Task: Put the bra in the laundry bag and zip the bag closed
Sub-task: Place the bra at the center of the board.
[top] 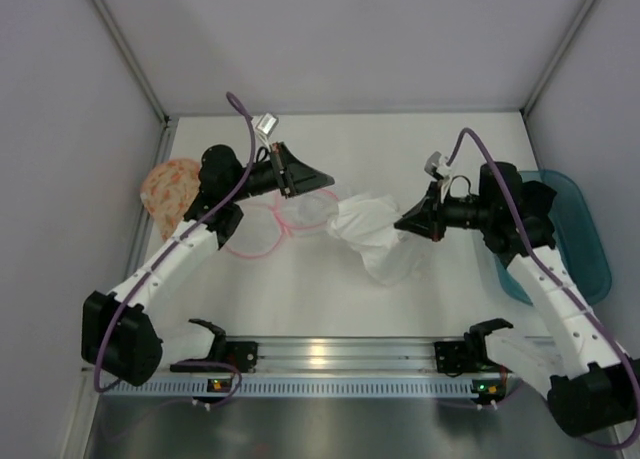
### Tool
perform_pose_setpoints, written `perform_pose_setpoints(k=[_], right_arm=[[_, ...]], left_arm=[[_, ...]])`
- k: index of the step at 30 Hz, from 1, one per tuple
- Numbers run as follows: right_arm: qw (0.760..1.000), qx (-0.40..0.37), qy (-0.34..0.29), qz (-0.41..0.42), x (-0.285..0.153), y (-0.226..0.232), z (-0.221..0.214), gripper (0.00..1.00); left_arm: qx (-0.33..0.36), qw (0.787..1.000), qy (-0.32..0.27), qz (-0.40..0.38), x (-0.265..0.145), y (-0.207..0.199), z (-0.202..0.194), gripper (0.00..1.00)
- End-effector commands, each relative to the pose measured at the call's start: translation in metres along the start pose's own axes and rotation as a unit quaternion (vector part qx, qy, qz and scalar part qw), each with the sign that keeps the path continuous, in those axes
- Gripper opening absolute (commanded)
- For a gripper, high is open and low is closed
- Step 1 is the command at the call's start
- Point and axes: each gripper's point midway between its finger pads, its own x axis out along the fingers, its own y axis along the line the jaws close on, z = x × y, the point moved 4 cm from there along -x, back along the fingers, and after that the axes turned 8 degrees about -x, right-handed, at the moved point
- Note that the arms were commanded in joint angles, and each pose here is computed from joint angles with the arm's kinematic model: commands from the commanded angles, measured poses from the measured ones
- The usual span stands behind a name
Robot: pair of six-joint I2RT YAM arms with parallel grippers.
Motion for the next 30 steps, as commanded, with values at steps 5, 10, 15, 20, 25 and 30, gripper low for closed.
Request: perform_pose_setpoints(k=[5, 10, 15, 20, 25, 30], right_arm=[[0.995, -0.003, -0.095, -0.032, -0.047, 0.060, 0.050, 0.00], [0.986, 0.084, -0.131, -0.062, -0.048, 0.057, 0.069, 0.00], [0.972, 0.154, -0.094, -0.152, -0.022, -0.002, 0.037, 0.00], [0.951, 0.205, -0.049, -0.227, 0.008, -0.069, -0.016, 0.00], [0.926, 0.266, -0.022, -0.265, 0.021, -0.125, -0.064, 0.04], [0.916, 0.303, 0.039, -0.258, 0.013, -0.136, -0.093, 0.51]], left_arm=[[0.176, 0.980, -0.055, 0.080, -0.026, 0.002, 0.008, 0.03], [0.179, 0.975, -0.067, 0.112, -0.029, 0.009, 0.012, 0.09], [0.185, 0.969, -0.065, 0.152, -0.030, 0.021, 0.018, 0.20], [0.191, 0.963, -0.061, 0.181, -0.032, 0.031, 0.021, 0.28], [0.199, 0.959, -0.062, 0.194, -0.034, 0.036, 0.022, 0.33], [0.198, 0.955, -0.062, 0.211, -0.036, 0.041, 0.022, 0.36]])
